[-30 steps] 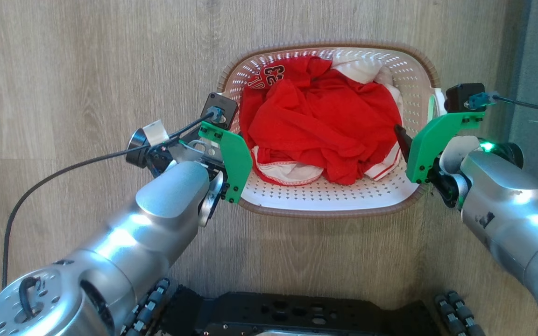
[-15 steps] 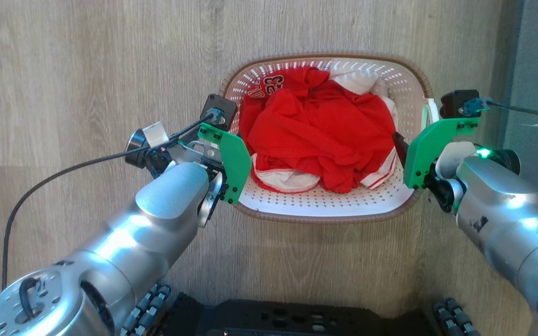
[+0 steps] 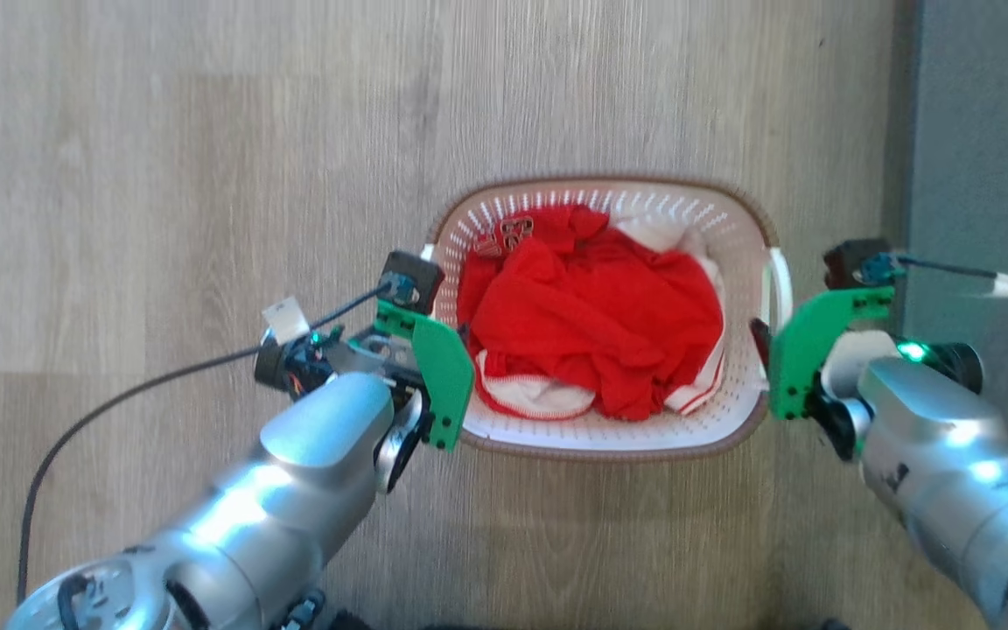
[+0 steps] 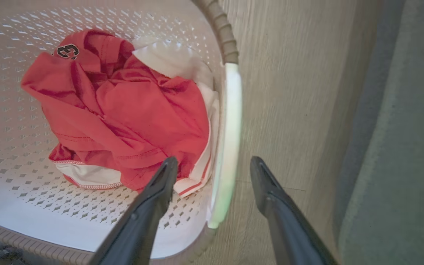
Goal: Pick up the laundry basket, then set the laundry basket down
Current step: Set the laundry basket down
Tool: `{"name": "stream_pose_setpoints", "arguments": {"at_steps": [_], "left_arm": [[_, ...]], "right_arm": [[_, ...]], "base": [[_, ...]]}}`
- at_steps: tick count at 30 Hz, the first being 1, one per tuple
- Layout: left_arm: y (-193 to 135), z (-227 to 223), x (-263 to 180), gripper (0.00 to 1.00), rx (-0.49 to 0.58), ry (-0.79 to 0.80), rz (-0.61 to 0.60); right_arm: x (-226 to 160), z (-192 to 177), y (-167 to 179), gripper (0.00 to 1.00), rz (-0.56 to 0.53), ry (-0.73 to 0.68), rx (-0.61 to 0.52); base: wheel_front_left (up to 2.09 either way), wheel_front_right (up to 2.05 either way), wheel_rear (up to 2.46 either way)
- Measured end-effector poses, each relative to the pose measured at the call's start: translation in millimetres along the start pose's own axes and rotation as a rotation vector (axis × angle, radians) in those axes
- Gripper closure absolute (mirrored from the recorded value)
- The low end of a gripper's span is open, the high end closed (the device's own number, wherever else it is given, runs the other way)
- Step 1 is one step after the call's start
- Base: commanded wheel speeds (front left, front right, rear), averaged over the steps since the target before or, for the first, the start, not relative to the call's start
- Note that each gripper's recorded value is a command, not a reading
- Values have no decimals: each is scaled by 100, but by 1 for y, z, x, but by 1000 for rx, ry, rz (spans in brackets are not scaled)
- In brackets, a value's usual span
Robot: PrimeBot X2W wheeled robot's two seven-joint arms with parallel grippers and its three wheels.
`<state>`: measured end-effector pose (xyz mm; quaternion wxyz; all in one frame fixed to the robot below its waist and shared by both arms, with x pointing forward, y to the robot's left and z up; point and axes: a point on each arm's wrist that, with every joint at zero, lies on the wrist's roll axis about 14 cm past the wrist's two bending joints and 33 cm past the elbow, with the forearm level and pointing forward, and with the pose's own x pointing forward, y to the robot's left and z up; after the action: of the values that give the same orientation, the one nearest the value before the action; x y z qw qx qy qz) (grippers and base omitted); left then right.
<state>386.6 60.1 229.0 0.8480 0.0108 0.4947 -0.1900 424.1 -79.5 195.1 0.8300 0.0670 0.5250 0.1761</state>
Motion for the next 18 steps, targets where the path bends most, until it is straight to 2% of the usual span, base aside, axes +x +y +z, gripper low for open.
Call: {"name": "stream_pose_setpoints", "arguments": {"at_steps": [8,18], "left_arm": [[-5,9,-37,0,3,-88,20],[-8,45,-88,0,43,-339,57]], "right_arm": [[-44,17,-8,0,-53,-124,4],[-107,85,29,0,-25,-443,39]], "base": [[0,0,0],[0,0,0]]}}
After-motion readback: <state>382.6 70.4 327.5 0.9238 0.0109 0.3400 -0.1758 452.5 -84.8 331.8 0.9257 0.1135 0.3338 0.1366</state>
